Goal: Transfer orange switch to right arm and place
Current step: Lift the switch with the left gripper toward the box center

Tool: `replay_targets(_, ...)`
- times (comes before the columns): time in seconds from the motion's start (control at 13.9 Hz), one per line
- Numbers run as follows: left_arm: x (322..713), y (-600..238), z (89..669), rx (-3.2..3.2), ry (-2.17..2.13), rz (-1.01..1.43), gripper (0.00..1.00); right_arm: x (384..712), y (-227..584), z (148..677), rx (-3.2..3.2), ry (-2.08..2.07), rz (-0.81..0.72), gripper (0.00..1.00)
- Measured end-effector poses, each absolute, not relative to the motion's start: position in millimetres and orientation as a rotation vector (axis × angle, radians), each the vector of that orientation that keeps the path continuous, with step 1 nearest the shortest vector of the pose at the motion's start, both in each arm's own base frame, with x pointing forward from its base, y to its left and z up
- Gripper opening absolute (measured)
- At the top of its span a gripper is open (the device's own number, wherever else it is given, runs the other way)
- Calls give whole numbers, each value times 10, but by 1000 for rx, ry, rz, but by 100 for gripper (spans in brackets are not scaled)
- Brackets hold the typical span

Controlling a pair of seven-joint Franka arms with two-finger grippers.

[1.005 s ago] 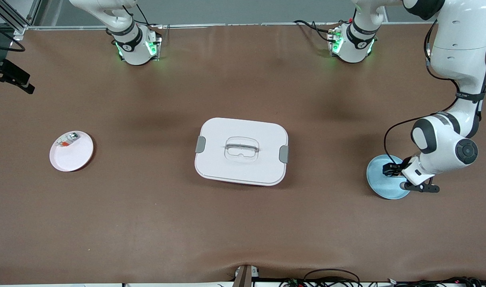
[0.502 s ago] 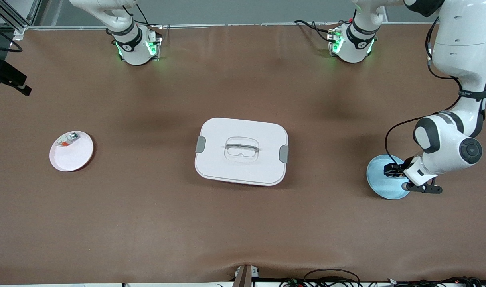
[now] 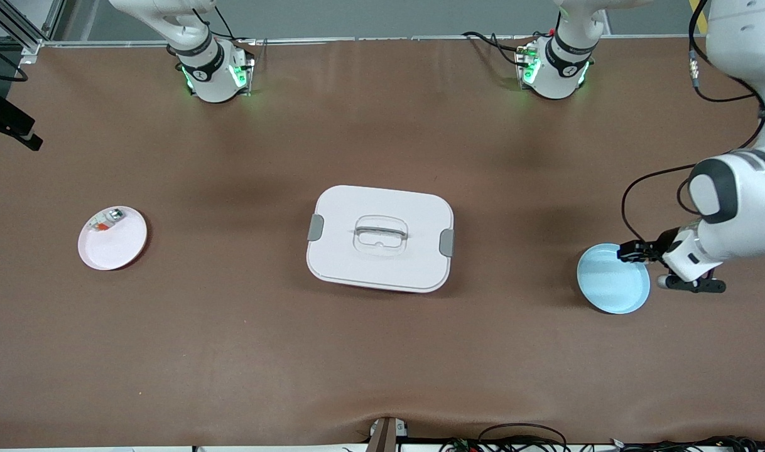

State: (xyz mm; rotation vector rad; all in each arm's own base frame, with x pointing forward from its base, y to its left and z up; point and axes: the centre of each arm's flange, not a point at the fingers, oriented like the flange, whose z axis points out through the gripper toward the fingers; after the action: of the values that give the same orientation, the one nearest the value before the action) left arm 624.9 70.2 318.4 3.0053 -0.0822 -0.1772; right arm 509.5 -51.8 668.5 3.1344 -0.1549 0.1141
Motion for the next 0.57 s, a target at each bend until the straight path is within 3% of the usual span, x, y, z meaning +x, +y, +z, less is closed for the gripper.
replay_targets(0.57, 6273, -107, 4339, 2959, 193, -253, 72, 5127, -470, 6761, 3130, -140, 175, 100)
